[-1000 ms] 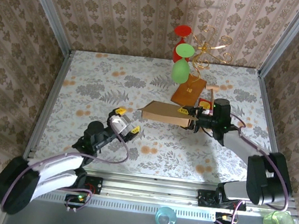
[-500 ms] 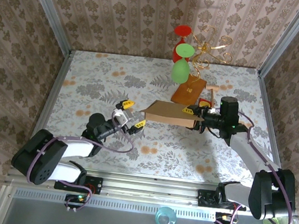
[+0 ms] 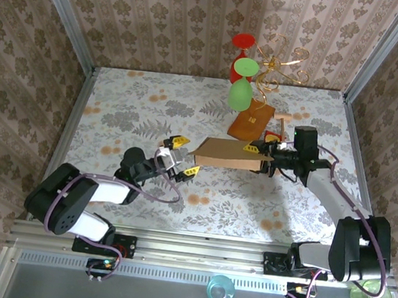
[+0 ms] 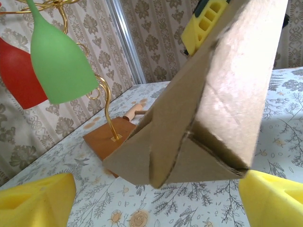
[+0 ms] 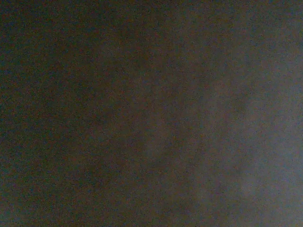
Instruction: Fold the paper box
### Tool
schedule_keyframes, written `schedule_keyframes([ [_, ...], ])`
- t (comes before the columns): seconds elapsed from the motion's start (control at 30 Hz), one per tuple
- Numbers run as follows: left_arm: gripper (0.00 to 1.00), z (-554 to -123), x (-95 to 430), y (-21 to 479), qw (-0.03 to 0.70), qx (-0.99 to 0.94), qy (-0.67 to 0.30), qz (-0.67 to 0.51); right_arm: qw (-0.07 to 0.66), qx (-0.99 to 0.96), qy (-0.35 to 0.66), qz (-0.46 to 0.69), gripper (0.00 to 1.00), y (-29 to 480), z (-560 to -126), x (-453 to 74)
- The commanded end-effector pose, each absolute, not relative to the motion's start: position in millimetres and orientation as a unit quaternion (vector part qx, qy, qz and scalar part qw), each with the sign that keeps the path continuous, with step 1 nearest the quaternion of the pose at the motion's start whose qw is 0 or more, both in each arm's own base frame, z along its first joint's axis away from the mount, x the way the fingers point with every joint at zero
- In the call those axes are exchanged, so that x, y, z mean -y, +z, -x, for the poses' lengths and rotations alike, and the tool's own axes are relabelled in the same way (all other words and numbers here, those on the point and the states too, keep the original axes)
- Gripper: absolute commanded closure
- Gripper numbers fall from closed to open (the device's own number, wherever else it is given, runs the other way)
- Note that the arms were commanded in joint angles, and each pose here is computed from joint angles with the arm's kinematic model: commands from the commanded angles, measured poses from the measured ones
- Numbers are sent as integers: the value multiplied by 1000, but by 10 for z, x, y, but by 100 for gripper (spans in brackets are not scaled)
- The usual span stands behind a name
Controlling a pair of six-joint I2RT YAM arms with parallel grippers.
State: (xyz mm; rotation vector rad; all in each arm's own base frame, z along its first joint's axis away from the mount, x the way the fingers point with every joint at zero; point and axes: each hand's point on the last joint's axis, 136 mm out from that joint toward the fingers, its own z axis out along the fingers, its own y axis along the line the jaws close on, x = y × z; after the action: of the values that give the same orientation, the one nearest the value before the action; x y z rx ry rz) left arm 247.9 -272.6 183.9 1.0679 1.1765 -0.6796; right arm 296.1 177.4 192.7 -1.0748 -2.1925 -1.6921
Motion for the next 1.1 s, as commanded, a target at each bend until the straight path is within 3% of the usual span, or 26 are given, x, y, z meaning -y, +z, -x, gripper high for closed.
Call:
schedule_keyframes([
  [0.0,10,-2444,2817,2016,671,-471,-291,-493,109,746,-565,334,86,1985,-2882,-1777],
  [0.6,13,-2265,3006,1904,651,-436,-313,-537,134,760,-533,347,88,1856,-2829,-1756],
  [1.07,25,-2229,3166,1808,635,-433,-330,-549,141,756,-530,357,89,1748,-2958,-1782],
])
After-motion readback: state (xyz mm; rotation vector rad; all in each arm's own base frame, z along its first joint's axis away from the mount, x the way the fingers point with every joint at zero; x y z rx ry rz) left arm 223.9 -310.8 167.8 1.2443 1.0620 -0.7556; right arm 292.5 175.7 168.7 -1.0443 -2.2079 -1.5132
